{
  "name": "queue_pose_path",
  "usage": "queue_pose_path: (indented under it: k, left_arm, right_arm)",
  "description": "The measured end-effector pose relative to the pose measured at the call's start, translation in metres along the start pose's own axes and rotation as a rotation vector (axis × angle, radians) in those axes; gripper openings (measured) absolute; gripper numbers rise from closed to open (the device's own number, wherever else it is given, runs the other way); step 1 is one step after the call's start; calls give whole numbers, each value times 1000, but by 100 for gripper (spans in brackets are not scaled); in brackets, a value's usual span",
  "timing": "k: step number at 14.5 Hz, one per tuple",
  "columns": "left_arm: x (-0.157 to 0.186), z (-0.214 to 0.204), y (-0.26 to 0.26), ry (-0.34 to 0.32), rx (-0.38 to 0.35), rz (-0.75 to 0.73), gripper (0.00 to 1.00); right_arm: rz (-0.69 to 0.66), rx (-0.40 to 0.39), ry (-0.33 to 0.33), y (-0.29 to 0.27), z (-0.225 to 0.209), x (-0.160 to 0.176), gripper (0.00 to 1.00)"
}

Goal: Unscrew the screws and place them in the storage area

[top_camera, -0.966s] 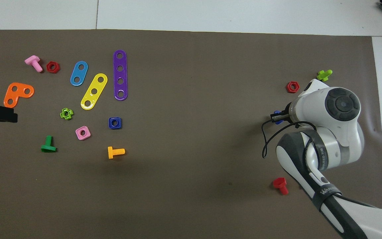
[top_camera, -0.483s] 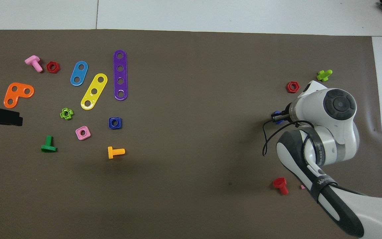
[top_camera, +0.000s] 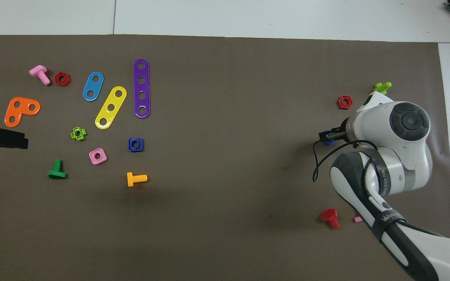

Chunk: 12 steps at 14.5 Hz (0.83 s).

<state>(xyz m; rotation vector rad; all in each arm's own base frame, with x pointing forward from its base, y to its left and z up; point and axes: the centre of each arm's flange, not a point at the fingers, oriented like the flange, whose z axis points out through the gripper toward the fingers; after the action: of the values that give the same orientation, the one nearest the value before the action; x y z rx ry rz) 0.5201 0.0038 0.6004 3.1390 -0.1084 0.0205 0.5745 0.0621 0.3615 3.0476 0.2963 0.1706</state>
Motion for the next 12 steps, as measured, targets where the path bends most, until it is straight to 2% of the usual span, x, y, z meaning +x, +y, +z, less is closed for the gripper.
queue_pose_path:
  k: [1,2,8,12]
  left_arm:
    - [0,0,1,0,0,2,100]
    - [0,0,2,0,0,4,100]
    - [0,0,2,1,0,4,100]
    - [0,0,2,1,0,4,100]
  right_arm:
    - [6,-4,-3,3,-16,1,98]
    - [17,-9,-2,7,-36,3,100]
    - [141,-33,-6,31,-153,12,100]
    - [215,-37,-10,39,-214,19,100]
